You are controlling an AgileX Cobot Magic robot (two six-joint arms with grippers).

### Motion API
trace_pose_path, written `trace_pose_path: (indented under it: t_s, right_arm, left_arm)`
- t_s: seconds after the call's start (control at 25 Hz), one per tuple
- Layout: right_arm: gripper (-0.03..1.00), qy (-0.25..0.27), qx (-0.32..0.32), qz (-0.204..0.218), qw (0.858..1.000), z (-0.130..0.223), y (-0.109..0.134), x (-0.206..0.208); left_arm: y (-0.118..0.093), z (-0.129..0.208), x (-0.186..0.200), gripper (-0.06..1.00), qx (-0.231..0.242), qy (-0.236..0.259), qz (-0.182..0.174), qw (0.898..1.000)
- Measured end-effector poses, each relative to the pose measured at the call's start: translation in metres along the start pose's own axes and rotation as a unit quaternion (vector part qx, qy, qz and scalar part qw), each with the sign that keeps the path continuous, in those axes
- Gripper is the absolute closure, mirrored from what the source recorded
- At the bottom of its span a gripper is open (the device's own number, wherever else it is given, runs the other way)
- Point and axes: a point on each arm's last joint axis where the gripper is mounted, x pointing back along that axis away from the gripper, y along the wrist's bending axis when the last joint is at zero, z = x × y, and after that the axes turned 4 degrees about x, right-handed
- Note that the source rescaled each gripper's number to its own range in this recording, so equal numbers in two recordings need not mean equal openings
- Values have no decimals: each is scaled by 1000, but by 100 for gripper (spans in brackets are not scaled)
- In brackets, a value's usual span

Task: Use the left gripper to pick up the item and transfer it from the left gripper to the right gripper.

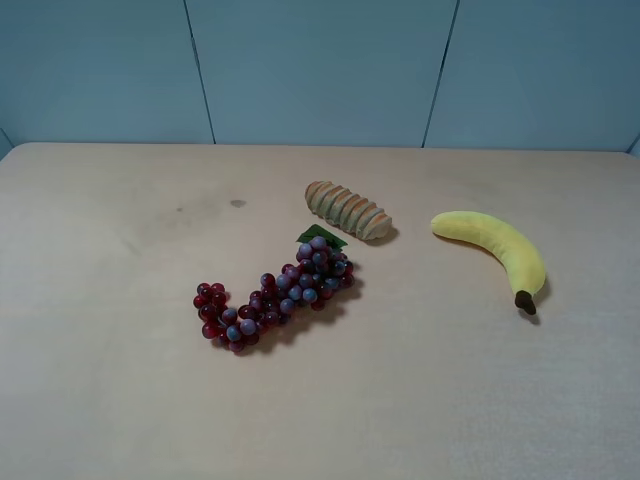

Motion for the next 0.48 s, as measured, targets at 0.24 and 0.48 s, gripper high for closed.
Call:
trace_pose_path:
  t_s: [0.24,0.48]
  right_arm:
    - [-3,0,-2,4,1000,0,0,0]
    - [-3,1,-12,26,1000,0,0,0]
  left_arm:
    - [0,0,0,-5,0,0,0,1000]
    - [0,0,0,-5,0,0,0,1000]
